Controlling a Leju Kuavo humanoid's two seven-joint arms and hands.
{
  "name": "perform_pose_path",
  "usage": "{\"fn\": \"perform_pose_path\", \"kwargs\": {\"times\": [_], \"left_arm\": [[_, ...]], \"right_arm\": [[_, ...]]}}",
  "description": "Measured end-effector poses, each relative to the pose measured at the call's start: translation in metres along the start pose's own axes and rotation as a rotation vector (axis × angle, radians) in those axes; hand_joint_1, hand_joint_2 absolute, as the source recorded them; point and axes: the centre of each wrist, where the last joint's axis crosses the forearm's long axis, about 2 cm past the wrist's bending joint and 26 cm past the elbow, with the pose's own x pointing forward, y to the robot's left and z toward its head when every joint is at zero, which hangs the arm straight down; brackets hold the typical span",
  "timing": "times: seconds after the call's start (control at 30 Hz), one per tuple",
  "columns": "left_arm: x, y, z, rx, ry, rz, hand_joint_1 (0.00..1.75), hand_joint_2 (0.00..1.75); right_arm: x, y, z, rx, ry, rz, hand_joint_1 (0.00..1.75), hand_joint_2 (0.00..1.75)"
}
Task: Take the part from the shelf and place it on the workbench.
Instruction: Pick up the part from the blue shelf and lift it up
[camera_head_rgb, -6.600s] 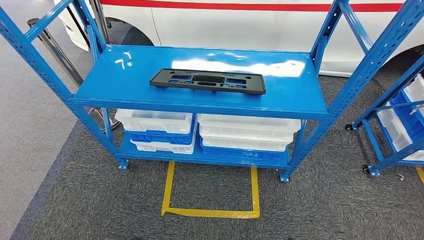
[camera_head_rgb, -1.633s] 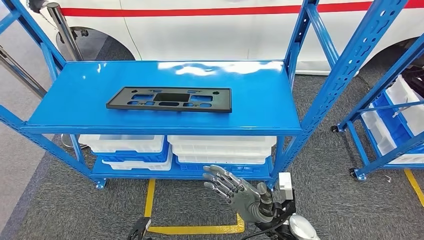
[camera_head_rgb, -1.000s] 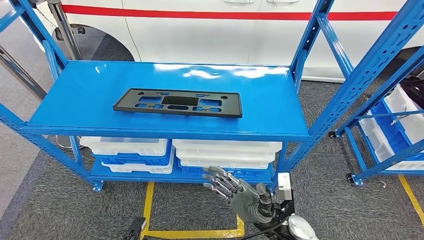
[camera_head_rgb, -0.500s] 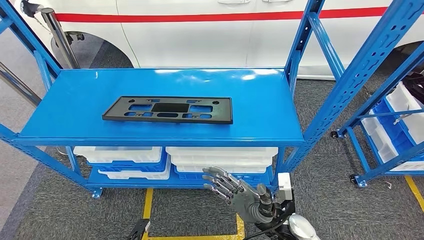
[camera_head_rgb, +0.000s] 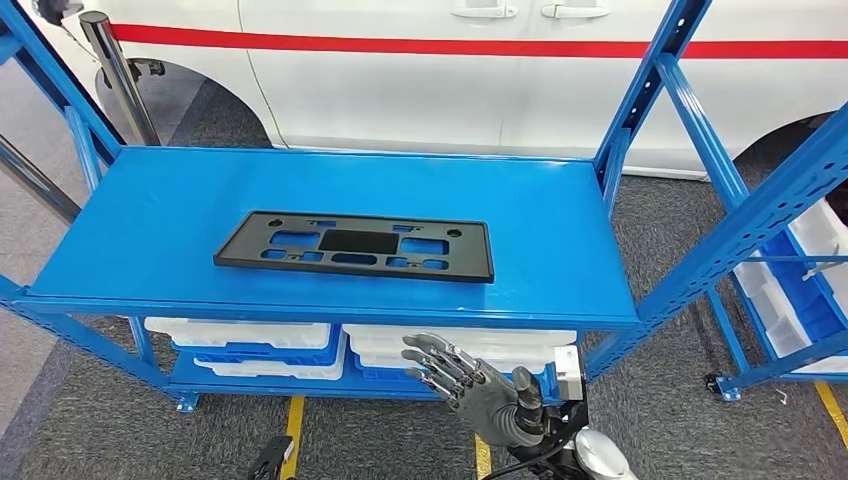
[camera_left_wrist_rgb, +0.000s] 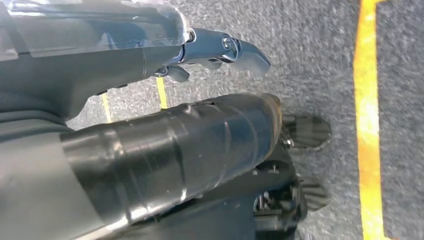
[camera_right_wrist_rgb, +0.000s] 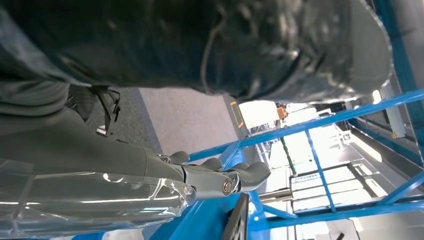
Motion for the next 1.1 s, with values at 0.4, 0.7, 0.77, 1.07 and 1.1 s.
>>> {"fn": "perform_pose_path", "kwargs": {"times": [0.4, 0.7, 0.77, 1.07, 1.1], "left_arm": [[0.001, 0.000, 0.000, 0.002, -0.009, 0.003, 0.00, 0.00], [-0.022, 0.010, 0.000, 0.020, -0.002, 0.038, 0.00, 0.00], [-0.028, 0.011, 0.000, 0.023, -0.008, 0.044, 0.00, 0.00], [-0.038, 0.013, 0.001, 0.041, -0.014, 0.064, 0.00, 0.00], [-0.038, 0.013, 0.001, 0.042, -0.014, 0.065, 0.00, 0.00]], "right_arm": [[0.000, -0.001, 0.000, -0.022, 0.029, 0.040, 0.00, 1.75], [0.005, -0.015, 0.002, -0.240, 0.261, 0.869, 0.00, 1.75], [0.009, -0.016, -0.003, -0.245, 0.291, 1.049, 0.00, 1.75], [0.012, -0.011, -0.026, -0.218, 0.276, 1.515, 0.00, 1.75], [0.013, -0.011, -0.027, -0.213, 0.272, 1.522, 0.00, 1.75]]}}
